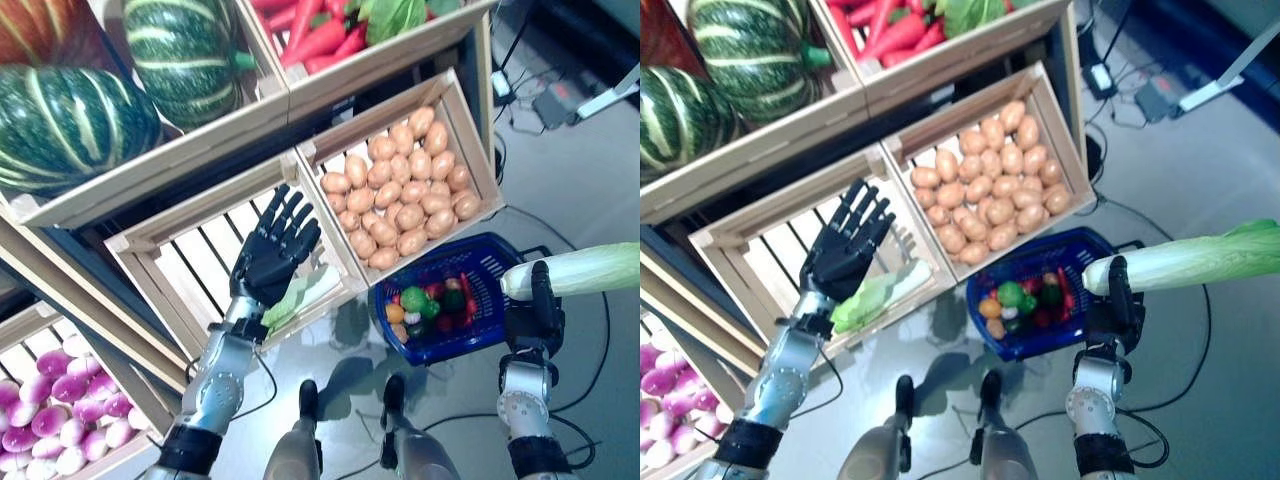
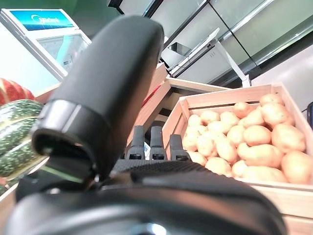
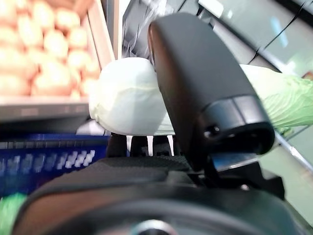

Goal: Put vegetables into the basket

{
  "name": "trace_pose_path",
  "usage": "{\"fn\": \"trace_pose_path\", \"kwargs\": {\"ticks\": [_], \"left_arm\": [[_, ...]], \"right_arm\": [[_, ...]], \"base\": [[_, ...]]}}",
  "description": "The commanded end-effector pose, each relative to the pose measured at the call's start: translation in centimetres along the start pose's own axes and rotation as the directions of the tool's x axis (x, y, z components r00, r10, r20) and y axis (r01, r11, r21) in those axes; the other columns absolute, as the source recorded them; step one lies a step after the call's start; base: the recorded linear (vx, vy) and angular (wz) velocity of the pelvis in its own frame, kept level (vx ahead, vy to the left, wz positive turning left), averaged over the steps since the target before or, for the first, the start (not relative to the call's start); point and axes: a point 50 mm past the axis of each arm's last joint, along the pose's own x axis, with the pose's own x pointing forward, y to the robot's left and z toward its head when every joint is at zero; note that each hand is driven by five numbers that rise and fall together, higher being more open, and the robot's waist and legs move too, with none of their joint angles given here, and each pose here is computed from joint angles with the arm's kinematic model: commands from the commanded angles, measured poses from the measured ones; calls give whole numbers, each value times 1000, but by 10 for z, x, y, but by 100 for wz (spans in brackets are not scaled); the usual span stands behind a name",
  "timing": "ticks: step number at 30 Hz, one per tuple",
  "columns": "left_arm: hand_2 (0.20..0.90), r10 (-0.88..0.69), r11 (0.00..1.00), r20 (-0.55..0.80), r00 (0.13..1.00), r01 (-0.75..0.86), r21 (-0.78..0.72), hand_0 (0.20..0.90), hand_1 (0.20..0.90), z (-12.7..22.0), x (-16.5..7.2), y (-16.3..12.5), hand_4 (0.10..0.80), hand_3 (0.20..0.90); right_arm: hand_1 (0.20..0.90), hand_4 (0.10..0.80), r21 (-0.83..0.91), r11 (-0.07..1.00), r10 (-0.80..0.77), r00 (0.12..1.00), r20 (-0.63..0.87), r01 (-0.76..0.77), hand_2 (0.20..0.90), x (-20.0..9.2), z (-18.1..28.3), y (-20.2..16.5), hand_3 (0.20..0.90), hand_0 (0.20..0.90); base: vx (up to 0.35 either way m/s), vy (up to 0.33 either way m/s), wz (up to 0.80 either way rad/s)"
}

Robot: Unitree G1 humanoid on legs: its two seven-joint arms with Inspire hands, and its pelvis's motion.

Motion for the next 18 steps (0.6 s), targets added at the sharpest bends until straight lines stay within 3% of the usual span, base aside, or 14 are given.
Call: {"fn": "trace_pose_path", "kwargs": {"ticks": [1, 10, 18], "left_arm": [[900, -277, 960, 233, 932, 277, 34, 900, 900, 46, 32, -51, 800, 900], [900, -425, 903, 218, 879, 428, 35, 900, 900, 54, 59, -79, 800, 900], [900, -538, 839, 243, 807, 541, 62, 900, 900, 62, 64, -98, 800, 900]], "right_arm": [[300, 400, 36, 982, 172, 960, 222, -185, 300, 30, 44, 63, 300, 300], [300, 400, 59, 971, 215, 951, 224, -233, 300, 62, 56, 109, 300, 300], [300, 400, -105, 958, 278, 952, 125, -266, 300, 71, 49, 144, 300, 300]], "base": [[-118, -14, -3], [-142, -44, 8], [-61, -12, 9]]}}
